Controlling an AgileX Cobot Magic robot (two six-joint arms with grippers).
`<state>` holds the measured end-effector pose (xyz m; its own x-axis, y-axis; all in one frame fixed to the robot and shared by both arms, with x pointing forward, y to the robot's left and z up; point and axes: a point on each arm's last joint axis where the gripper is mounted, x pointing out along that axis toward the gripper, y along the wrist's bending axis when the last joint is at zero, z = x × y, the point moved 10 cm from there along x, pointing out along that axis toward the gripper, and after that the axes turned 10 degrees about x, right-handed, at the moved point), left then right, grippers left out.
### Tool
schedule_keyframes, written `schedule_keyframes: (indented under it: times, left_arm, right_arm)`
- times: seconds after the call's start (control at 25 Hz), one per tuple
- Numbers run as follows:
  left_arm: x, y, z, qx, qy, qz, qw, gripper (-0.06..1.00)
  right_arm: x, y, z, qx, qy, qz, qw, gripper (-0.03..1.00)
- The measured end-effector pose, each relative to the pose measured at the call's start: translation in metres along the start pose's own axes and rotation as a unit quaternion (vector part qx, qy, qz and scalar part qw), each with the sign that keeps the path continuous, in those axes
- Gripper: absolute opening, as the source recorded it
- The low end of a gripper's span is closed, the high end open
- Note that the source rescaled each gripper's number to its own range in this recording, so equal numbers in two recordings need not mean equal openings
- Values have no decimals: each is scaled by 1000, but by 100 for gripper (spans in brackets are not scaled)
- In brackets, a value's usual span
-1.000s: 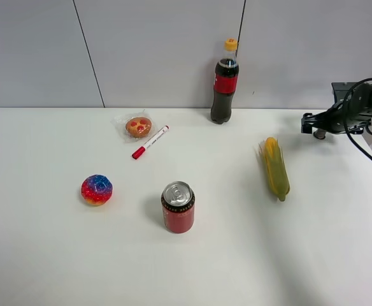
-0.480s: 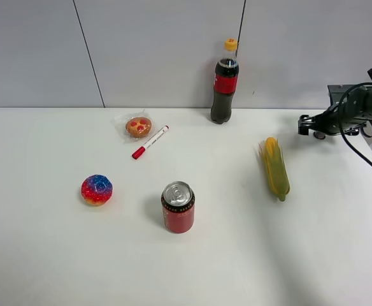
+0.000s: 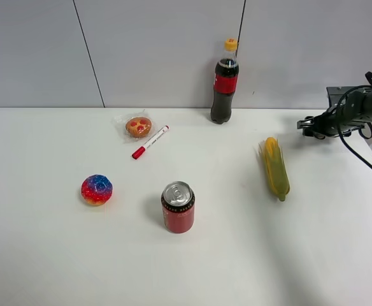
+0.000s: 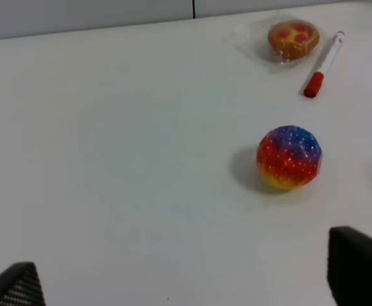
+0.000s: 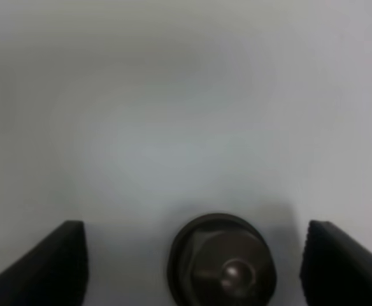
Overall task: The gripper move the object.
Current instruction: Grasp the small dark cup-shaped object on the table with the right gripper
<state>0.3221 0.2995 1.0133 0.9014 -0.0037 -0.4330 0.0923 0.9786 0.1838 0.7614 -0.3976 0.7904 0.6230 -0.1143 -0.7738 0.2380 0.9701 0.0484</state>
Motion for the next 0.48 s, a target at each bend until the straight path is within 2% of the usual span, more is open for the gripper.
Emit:
schedule_keyframes:
  times: [0.36, 0.48]
  left_arm:
    - [0, 0, 0, 0, 0, 0, 1000, 100]
    - [0, 0, 0, 0, 0, 0, 1000, 100]
  right_arm:
    - [0, 0, 0, 6, -1, 0, 1000, 28]
    - [0, 0, 0, 21, -1, 0, 1000, 15]
